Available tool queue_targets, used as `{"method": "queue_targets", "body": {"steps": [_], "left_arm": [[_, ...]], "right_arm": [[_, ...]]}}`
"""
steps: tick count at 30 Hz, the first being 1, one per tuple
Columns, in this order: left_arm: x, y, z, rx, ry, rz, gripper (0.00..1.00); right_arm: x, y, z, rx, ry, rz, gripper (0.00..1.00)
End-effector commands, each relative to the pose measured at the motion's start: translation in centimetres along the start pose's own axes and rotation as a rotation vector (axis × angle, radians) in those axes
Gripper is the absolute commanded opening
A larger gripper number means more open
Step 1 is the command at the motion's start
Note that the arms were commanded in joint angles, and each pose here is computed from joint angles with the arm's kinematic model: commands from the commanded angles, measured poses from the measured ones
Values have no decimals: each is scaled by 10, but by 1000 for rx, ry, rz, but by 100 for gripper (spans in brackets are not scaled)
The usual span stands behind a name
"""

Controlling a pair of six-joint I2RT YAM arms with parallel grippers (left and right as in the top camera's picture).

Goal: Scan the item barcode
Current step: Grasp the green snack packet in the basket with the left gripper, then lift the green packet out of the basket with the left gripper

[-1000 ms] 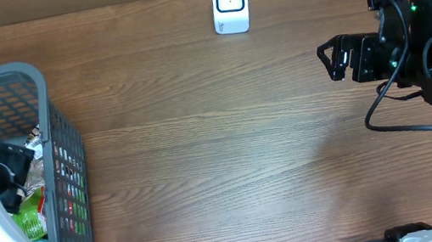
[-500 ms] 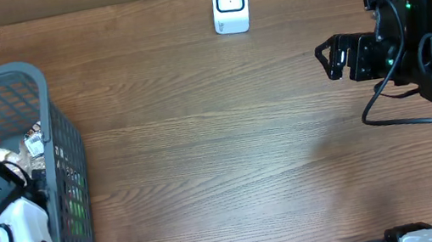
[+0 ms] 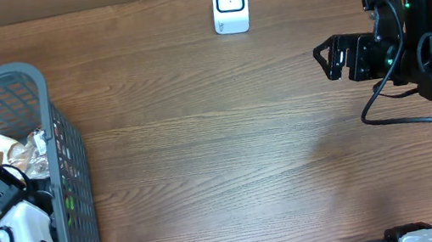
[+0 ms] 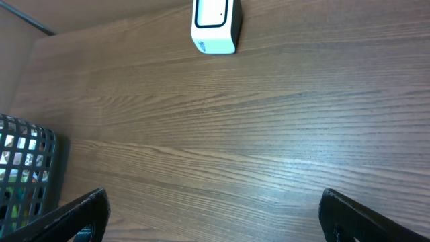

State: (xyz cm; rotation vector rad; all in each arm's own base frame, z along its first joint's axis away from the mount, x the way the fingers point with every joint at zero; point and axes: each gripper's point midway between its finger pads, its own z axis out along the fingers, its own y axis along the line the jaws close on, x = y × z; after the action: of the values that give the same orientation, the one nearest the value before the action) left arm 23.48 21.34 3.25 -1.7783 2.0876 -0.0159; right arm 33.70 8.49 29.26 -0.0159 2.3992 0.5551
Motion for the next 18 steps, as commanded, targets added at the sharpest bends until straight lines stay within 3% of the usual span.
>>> {"method": "queue_targets", "body": {"steps": [1, 9, 18], "left_arm": [[5, -26, -16, 45, 128, 124, 4], [-53, -76, -125, 84, 78, 285, 4], [-69, -113, -199, 231, 28, 363, 4]], "right_arm": [[-8, 6, -5, -14, -23, -10, 100], [-8, 6, -5, -14, -23, -10, 100], [-8, 6, -5, -14, -23, -10, 100]]}}
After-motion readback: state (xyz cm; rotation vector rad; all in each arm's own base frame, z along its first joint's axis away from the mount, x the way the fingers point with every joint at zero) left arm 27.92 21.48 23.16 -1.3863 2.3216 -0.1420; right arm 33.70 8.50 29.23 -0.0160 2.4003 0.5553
